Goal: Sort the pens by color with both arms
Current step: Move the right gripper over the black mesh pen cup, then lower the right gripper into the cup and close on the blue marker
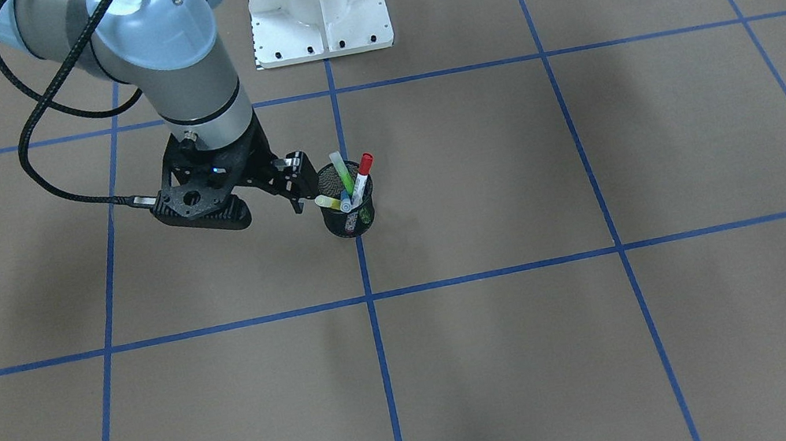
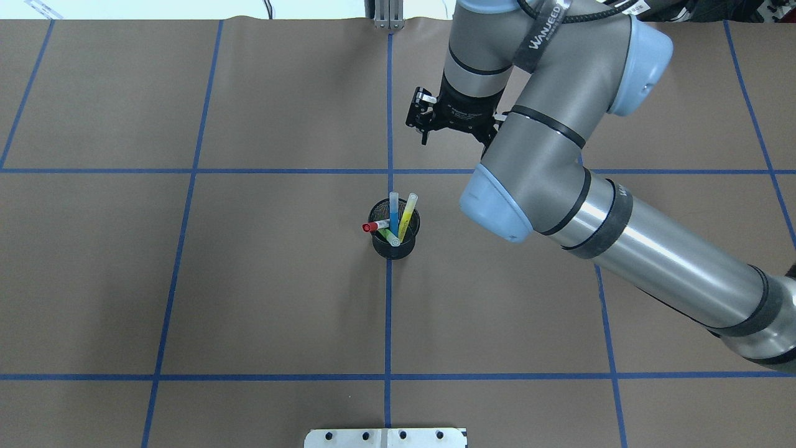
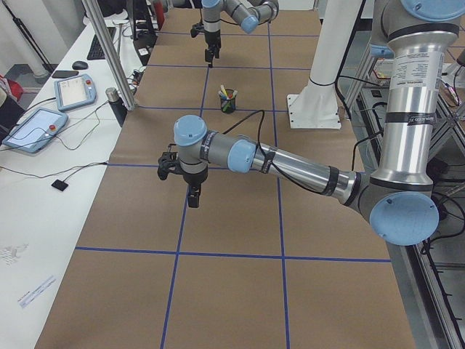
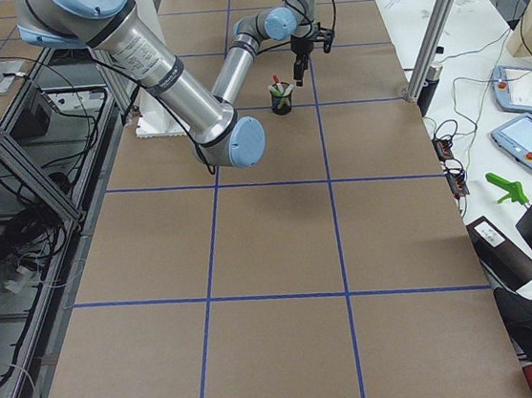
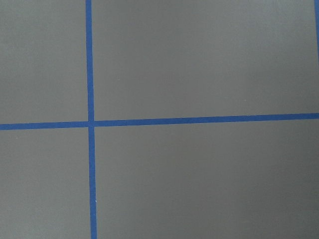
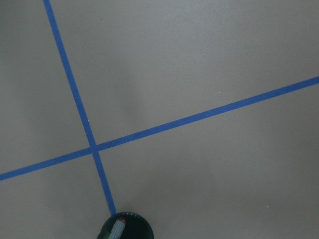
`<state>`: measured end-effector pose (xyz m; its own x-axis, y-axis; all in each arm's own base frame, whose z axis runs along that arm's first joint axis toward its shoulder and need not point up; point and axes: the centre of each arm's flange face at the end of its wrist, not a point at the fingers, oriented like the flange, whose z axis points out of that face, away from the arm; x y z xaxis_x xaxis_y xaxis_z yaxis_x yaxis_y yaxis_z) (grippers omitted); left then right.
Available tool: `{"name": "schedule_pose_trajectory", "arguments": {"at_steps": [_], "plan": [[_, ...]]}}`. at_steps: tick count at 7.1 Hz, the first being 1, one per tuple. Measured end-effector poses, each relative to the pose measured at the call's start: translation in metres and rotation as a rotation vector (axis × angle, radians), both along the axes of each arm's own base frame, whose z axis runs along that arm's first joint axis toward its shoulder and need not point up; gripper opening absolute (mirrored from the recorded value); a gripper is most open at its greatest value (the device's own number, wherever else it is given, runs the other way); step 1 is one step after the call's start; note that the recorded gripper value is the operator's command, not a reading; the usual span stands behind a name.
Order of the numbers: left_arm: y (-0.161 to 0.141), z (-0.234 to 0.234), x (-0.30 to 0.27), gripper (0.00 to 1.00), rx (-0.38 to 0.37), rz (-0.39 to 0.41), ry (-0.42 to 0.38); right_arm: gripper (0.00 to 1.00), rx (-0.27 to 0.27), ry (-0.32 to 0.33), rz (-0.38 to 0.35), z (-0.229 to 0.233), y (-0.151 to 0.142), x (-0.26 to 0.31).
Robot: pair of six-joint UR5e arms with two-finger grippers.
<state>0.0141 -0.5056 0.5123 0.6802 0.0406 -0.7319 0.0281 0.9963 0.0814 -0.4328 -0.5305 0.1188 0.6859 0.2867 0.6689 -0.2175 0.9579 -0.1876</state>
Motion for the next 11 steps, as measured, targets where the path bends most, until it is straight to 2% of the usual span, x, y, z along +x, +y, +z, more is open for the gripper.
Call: {"name": "schedule_pose_trajectory", "arguments": {"at_steps": [2, 4, 6, 11], "plan": [[0.000, 0.000, 0.000, 1.00, 0.000, 0.000, 0.000, 0.94, -0.023, 0.051, -0.024, -0.033, -0.010, -0.013], [0.000, 0.001, 0.000, 1.00, -0.001, 0.000, -0.001, 0.86, -0.046, 0.084, -0.040, -0.033, -0.022, -0.043], [0.000, 0.000, 0.000, 1.00, 0.000, 0.001, -0.001, 0.75, -0.031, 0.084, -0.059, -0.035, -0.027, -0.087], [0.002, 0.002, -0.001, 1.00, -0.002, -0.001, -0.002, 0.62, -0.067, 0.101, -0.092, -0.017, 0.002, -0.134]]}}
